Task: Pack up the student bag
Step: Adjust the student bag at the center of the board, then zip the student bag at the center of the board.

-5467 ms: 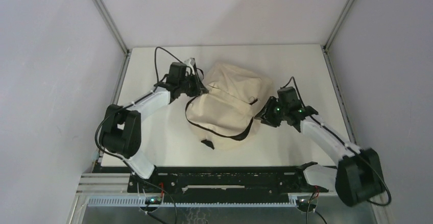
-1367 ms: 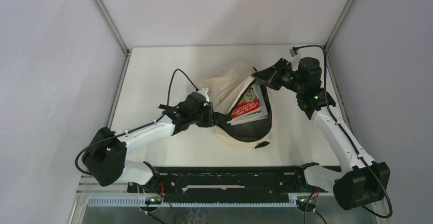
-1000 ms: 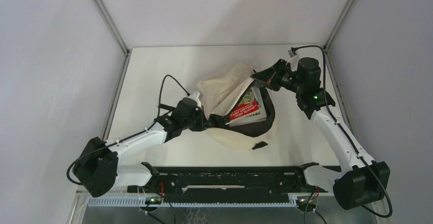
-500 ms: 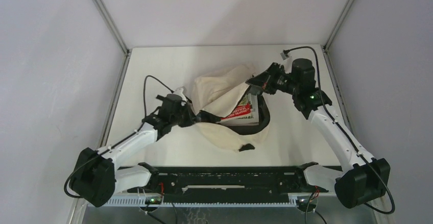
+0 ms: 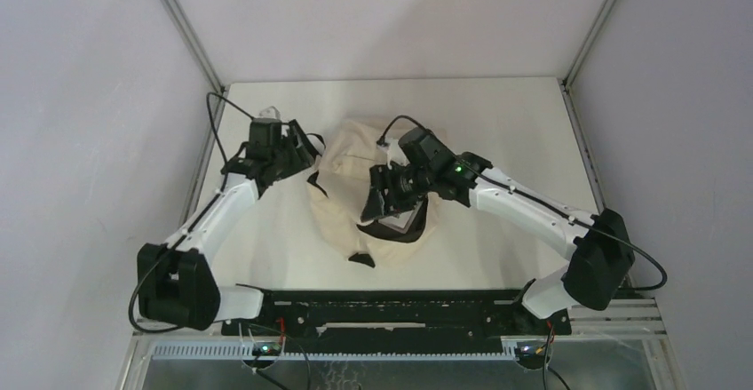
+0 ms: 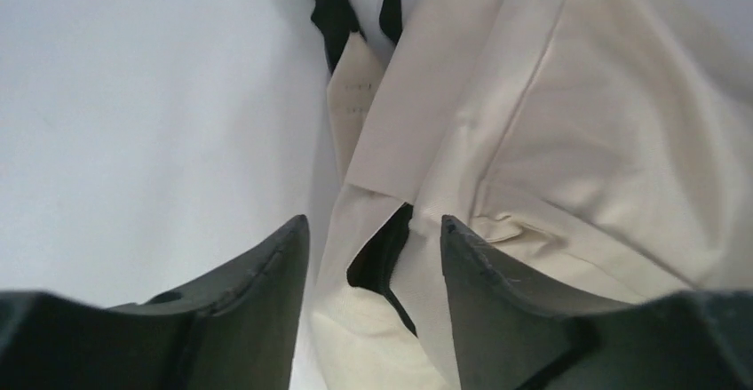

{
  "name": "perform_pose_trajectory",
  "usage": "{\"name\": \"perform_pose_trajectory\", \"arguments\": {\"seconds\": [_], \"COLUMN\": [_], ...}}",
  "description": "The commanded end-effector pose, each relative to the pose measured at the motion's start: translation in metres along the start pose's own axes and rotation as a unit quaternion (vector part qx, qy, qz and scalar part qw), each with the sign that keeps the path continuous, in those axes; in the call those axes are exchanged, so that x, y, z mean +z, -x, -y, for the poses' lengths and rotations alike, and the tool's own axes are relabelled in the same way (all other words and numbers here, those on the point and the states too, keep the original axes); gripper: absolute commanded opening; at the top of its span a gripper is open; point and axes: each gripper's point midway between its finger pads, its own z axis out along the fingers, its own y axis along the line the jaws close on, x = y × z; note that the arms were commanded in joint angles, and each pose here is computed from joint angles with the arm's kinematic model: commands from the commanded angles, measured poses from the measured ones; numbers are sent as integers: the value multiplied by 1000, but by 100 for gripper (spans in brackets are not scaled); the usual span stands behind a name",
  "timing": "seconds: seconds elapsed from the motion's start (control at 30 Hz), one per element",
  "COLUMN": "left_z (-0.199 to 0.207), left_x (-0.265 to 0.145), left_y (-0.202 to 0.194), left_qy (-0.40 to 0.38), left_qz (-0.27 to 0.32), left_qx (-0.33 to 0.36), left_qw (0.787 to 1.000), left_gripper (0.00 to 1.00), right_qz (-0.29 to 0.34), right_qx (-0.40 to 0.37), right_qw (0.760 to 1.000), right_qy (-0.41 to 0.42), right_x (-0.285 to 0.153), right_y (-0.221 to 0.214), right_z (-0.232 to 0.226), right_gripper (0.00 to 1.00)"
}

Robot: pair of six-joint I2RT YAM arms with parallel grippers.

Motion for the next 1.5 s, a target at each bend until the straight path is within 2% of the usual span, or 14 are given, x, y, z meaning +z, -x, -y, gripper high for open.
{"name": "perform_pose_trajectory", "arguments": {"seconds": [0.0,0.1,0.2,0.37,0.47,0.63,0.73,0.8,0.9,1.0,1.13,1.37,1.47], "left_z": [8,14,31,58,74,112,139,160,189,208,213,204,191], "left_x": [-52,-68,-78,-94,-104,-125,-140,-151,-163,-160,-137,-94,-76], "left_y": [63,65,56,33,19,-21,-52,-76,-115,-145,-169,-197,-200], "left_qy": [6,-14,-67,-145,-175,-246,-293,-336,-396,-435,-414,-360,-332], "left_qz": [111,121,109,84,72,22,-23,-59,-127,-183,-212,-241,-226], "left_qx": [22,27,28,55,83,147,184,201,204,186,189,193,215], "left_qw": [994,992,991,984,978,958,938,918,886,862,865,881,890], "left_gripper": [62,63,63,64,66,65,64,63,62,62,62,59,59], "right_qz": [-45,-25,26,139,171,147,134,126,110,98,88,89,82], "right_qx": [-106,-131,-123,-73,-25,63,85,87,97,104,105,115,117], "right_qw": [989,985,986,984,977,967,961,961,960,960,952,950,949], "right_qy": [-94,-109,-107,-89,-123,-201,-225,-232,-237,-243,-273,-275,-281], "right_x": [-34,-56,-74,-105,-114,-108,-99,-92,-77,-65,-58,-56,-55], "right_y": [-22,-18,-2,26,31,18,12,11,9,8,8,9,5], "right_z": [32,36,42,60,84,131,145,149,154,160,180,197,202], "right_gripper": [65,66,64,63,61,54,38,32,33,39,41,24,16]}}
